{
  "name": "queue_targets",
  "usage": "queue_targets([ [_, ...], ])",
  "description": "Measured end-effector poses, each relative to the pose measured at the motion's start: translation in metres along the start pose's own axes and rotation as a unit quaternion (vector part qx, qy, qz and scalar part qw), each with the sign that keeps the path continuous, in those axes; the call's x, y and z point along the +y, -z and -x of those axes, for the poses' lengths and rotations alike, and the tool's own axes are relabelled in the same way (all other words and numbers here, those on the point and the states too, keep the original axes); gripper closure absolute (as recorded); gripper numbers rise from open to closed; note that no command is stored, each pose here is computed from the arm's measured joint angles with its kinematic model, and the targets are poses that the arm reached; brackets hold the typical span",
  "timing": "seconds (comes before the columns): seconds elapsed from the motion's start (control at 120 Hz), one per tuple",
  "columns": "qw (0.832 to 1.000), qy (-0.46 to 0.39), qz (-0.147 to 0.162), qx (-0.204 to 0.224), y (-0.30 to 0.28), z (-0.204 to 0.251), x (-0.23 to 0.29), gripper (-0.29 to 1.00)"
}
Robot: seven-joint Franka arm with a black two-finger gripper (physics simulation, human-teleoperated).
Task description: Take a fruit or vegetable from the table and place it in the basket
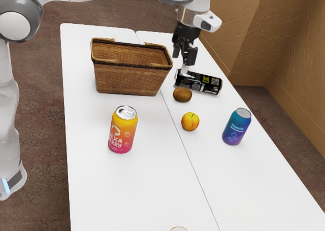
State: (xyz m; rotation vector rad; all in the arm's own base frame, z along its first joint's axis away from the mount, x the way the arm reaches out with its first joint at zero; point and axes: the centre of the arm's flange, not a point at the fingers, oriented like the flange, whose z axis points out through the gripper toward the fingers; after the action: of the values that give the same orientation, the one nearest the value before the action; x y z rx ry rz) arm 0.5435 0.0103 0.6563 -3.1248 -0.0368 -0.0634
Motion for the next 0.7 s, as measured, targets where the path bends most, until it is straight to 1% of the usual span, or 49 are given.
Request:
queue_targets([
  [0.267, 1.0, 0.008, 0.001, -0.004, -0.001, 0.002, 0.0, 0.0],
  [0.367, 1.0, 0.01, -0.001, 0.001, -0.001, -0.014, 0.002, 0.0],
  [0.467, 1.0, 0.007, -0.005, 0.018, 0.009, -0.026, 0.006, 0.0],
  [0.517, 1.0, -0.004, -0.012, 0.024, 0.001, -0.052, 0.016, 0.0],
  [0.55, 1.0, -0.017, -0.013, 0.02, -0.011, -0.065, 0.03, 0.0],
  [0.6, 0.999, -0.034, -0.008, 0.006, -0.027, -0.075, 0.048, 0.0],
  [0.658, 0.999, -0.047, -0.003, -0.009, -0.042, -0.08, 0.057, 0.0],
  [0.7, 0.998, -0.053, -0.002, -0.027, -0.064, -0.081, 0.06, 0.0],
])
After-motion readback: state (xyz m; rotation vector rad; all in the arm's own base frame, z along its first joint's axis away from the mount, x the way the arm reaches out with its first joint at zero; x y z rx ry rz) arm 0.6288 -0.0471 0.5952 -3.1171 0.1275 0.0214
